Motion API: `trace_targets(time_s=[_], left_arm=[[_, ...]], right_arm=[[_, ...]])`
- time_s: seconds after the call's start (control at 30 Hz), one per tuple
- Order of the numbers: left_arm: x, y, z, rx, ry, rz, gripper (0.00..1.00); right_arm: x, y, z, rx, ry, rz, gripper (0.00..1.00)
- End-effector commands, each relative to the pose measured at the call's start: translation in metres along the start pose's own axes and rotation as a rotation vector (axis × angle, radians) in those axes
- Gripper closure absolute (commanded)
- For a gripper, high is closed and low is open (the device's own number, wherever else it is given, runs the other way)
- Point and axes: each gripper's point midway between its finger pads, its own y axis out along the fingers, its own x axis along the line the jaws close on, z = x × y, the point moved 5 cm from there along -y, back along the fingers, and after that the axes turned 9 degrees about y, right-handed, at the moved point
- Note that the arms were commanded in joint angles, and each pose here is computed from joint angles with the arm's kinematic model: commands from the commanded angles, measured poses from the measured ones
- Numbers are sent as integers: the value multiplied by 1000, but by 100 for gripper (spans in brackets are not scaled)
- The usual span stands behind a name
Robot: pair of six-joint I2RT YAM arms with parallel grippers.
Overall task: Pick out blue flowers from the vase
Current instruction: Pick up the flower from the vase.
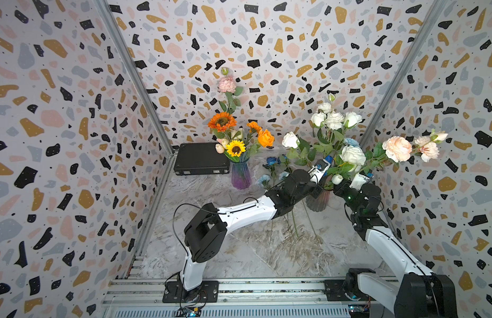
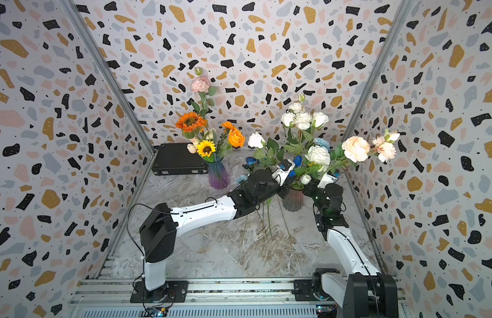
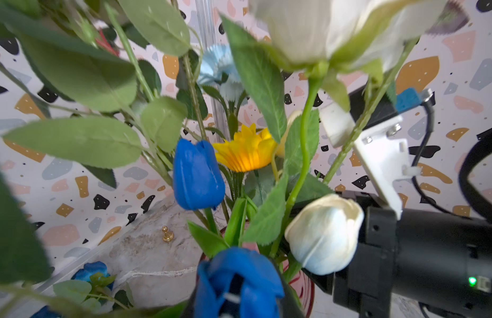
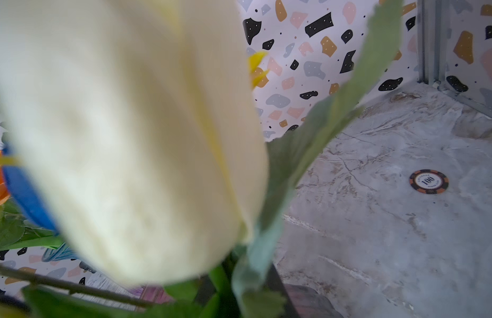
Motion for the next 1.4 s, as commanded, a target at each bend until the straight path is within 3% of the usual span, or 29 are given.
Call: trace_targets(time_s=[0.0,0.4,0.8,0.93,1.03,1.2,1.37], left_arm=[[16,-24,-58,-132,40,-30,73],[38,-83,-143,-238,125,-43,72],[56,-233,-196,-372,101,-21,72],[63,-270,-195,-323,65,-25,72],[66,-279,-181,-241,19,-38,73],[69,-271,-146,-72,-31,-69,74],[79,-251,-109,85,-148,-7,76]], right_arm=[[-6,-1,15,59,-6,14,78],[-9,-2,15,61,-25,41,78],[-11,-3,14,63,-56,64,78],[-7,-5,11,61,-65,60,78],[-5,-5,11,63,-60,44,78],[-7,-5,14,76,-69,49,78],[-7,-5,15,80,-72,45,78]])
